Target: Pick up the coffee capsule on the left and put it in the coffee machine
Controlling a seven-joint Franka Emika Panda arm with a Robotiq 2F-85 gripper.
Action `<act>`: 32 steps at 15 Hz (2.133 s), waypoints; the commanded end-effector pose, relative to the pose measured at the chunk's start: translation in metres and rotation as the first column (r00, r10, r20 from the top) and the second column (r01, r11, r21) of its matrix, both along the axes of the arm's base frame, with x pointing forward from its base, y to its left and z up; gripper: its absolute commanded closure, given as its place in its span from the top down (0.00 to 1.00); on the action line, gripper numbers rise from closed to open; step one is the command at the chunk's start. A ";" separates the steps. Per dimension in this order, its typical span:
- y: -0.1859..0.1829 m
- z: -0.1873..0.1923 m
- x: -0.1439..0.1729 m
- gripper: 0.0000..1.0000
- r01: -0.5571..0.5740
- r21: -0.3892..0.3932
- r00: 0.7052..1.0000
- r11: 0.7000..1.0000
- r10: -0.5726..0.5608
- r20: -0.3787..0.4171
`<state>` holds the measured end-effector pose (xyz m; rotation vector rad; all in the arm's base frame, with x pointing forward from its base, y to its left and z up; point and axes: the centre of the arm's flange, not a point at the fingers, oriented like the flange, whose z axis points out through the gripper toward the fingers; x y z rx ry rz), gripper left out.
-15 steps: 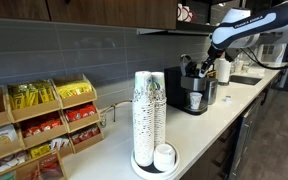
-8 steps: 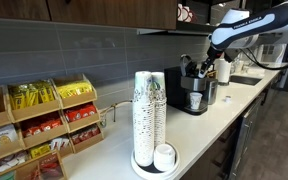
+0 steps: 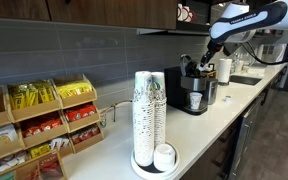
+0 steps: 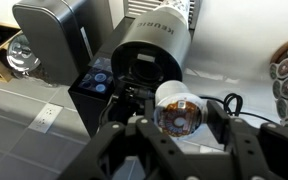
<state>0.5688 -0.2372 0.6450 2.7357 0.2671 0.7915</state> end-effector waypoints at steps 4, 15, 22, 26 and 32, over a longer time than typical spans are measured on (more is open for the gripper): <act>-0.035 -0.011 0.031 0.30 0.005 0.035 0.999 0.999 -0.004 -0.039; -0.064 -0.038 0.050 0.30 -0.008 0.107 1.000 0.994 0.010 -0.022; -0.069 -0.049 0.056 0.30 -0.014 0.144 0.999 0.990 0.019 -0.034; -0.071 -0.054 0.058 0.30 -0.023 0.144 0.998 0.989 0.031 -0.055; -0.073 -0.059 0.060 0.30 -0.033 0.132 0.996 0.991 0.043 -0.073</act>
